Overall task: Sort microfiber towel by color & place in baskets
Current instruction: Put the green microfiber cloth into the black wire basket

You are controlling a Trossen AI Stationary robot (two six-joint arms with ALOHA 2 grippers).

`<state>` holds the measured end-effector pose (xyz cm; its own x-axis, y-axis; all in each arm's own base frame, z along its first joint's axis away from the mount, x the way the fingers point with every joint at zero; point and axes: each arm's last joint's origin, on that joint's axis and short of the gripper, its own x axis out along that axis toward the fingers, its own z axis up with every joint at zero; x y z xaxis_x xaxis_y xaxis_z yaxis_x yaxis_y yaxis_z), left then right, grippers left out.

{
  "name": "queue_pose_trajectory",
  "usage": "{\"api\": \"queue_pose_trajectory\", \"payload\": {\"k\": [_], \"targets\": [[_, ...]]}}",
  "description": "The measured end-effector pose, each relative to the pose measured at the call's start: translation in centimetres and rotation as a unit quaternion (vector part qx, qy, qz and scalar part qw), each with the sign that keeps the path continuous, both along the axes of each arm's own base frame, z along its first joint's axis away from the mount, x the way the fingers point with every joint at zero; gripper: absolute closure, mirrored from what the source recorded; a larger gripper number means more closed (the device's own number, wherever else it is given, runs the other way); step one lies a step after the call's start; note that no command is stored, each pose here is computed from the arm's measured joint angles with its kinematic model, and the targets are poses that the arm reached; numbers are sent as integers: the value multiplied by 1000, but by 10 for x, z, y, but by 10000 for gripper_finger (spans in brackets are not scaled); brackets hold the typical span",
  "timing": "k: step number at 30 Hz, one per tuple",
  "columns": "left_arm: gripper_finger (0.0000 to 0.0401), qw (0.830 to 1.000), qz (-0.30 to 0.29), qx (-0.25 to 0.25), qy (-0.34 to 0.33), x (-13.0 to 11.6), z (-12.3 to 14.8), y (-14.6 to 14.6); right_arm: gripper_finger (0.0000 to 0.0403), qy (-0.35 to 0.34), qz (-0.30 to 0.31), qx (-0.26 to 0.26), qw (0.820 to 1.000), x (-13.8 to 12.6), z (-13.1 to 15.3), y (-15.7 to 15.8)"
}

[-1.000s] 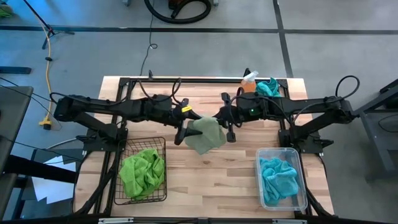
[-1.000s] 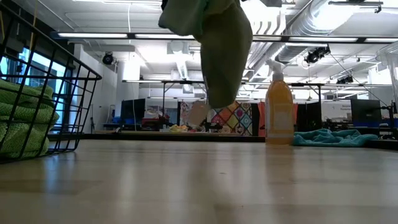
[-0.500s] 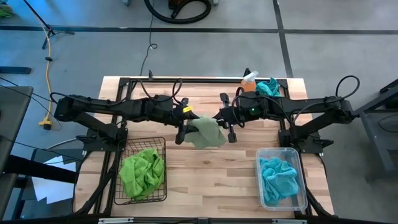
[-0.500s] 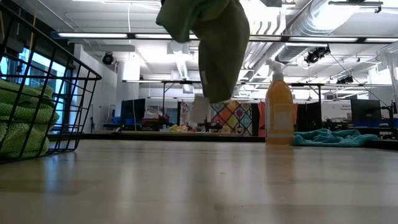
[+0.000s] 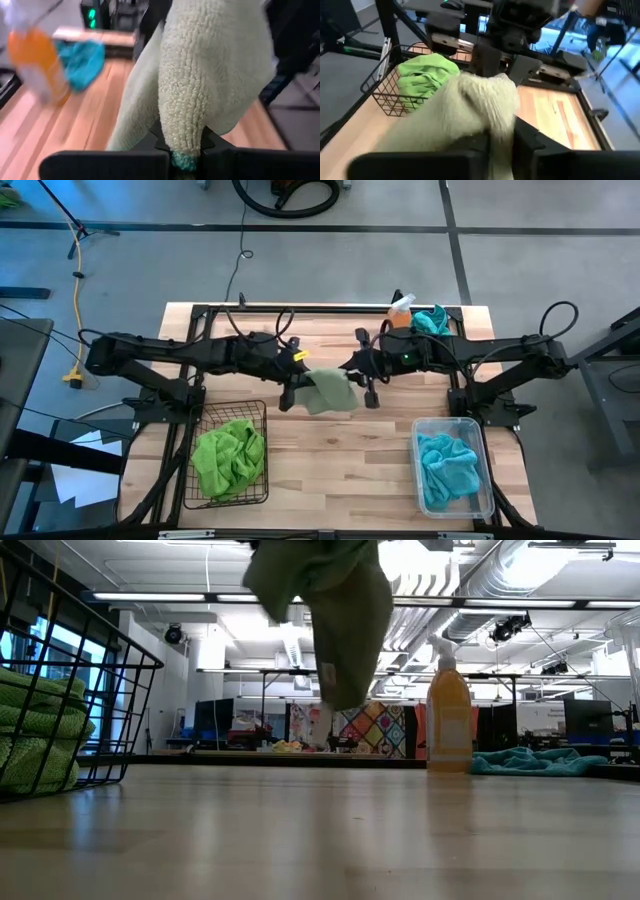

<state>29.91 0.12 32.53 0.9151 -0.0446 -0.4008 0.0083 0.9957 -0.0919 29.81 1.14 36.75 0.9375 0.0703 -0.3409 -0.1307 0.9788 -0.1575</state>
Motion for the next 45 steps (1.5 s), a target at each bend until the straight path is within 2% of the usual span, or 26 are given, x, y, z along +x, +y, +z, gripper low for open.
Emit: {"api": "queue_pose_trajectory", "payload": {"k": [6, 10, 14, 19, 24, 28, 31, 37, 41, 43, 45], "targets": [[399, 996, 36, 27, 70, -24, -1, 12, 272, 26, -31, 29, 999, -12, 2, -1], [400, 992, 59, 32, 102, -43, 3, 19, 212, 40, -61, 16, 997, -29, 8, -4], [400, 987, 77, 39, 137, -69, 9, 20, 177, 63, -111, -3, 992, -46, 11, -11], [400, 976, 112, 17, 185, -116, 18, 15, 167, 103, -173, -2, 980, -60, 8, -20], [401, 974, 111, -62, 187, -161, 28, 0, 167, 122, -188, -4, 974, -61, 3, -28], [401, 971, 60, -183, 145, -183, 42, -19, 167, 128, -196, -10, 972, -60, -2, -34], [401, 962, 26, -259, 80, -196, 69, -27, 167, 133, -205, -11, 970, -61, -5, -39], [401, 940, -25, -339, 22, -219, 111, -31, 167, 129, -221, -7, 967, -60, -5, -48], [401, 933, -20, -353, 65, -220, 107, -34, 167, 129, -224, -7, 966, -61, -4, -49], [401, 934, -19, -340, 111, -215, 97, -38, 167, 129, -224, -6, 966, -61, -4, -49], [401, 926, -23, -336, 168, -209, 83, -45, 167, 128, -225, -4, 966, -61, -4, -49]]}}
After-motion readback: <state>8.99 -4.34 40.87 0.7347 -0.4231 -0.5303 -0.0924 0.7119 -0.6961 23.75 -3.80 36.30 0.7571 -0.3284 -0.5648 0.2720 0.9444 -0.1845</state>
